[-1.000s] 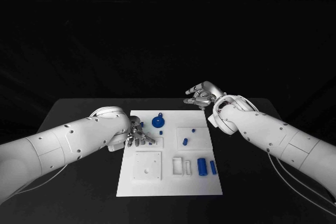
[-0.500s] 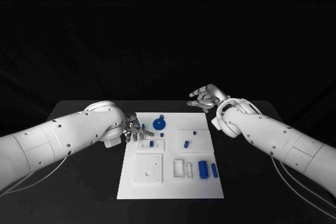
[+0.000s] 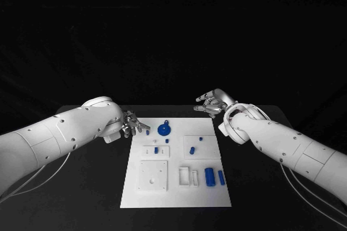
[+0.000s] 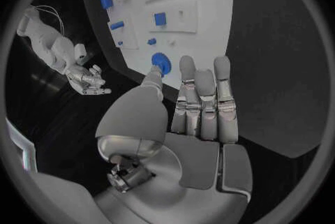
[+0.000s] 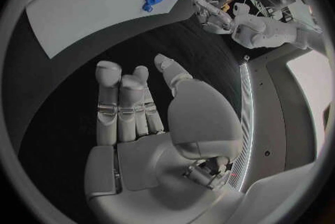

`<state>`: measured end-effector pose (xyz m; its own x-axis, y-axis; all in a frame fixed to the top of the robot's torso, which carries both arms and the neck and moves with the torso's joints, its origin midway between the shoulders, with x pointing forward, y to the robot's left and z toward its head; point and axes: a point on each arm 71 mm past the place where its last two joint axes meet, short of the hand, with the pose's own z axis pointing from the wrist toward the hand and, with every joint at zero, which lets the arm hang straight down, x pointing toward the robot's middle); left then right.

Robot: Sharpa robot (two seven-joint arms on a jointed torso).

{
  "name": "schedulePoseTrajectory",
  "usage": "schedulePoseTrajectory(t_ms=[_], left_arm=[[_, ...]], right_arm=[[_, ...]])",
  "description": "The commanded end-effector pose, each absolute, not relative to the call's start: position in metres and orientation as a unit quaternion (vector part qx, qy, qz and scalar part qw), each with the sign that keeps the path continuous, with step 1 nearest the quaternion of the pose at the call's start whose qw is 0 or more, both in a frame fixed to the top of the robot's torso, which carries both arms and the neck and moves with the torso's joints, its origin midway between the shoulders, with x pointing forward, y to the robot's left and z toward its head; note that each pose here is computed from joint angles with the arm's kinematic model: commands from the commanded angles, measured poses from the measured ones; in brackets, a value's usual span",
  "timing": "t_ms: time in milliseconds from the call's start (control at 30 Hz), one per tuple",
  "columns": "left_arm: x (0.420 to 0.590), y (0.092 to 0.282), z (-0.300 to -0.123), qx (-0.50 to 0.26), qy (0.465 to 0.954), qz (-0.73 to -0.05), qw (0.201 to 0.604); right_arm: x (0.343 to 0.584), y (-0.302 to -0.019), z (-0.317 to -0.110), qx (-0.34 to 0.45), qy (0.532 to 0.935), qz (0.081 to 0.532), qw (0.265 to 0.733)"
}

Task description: Assemble the parts on the task board

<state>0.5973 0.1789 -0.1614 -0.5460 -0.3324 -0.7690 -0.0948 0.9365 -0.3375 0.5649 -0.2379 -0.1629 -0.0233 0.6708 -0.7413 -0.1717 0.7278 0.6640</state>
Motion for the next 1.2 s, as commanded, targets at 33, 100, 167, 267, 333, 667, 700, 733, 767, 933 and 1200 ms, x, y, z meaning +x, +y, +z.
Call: schedulePoseTrajectory(t_ms=[33,100,167,267,333,667,700,733,767,933,1200], left_arm=[[0.604,0.176,-0.158,-0.102,0.869,-0.139,0.464],[0.608,0.177,-0.158,-0.105,0.869,-0.14,0.464],[0.61,0.177,-0.158,-0.108,0.868,-0.141,0.463],[0.613,0.177,-0.159,-0.109,0.869,-0.146,0.461],[0.615,0.177,-0.161,-0.111,0.869,-0.147,0.459],[0.617,0.18,-0.179,-0.127,0.873,-0.136,0.451],[0.617,0.18,-0.18,-0.128,0.873,-0.135,0.45],[0.617,0.181,-0.182,-0.13,0.873,-0.135,0.451],[0.617,0.182,-0.183,-0.131,0.872,-0.134,0.452],[0.619,0.185,-0.185,-0.136,0.871,-0.135,0.453],[0.619,0.184,-0.186,-0.139,0.871,-0.141,0.45]], right_arm=[[0.565,-0.236,-0.162,0.196,0.64,0.316,0.672],[0.565,-0.235,-0.162,0.196,0.641,0.317,0.671],[0.565,-0.234,-0.162,0.195,0.641,0.318,0.671],[0.564,-0.233,-0.162,0.195,0.641,0.319,0.67],[0.564,-0.232,-0.162,0.194,0.641,0.32,0.669],[0.563,-0.228,-0.158,0.19,0.644,0.324,0.667],[0.563,-0.228,-0.158,0.189,0.644,0.324,0.667],[0.563,-0.228,-0.158,0.188,0.645,0.324,0.666],[0.563,-0.228,-0.157,0.187,0.645,0.324,0.666],[0.563,-0.226,-0.156,0.185,0.644,0.325,0.667],[0.563,-0.225,-0.155,0.185,0.644,0.326,0.667]])
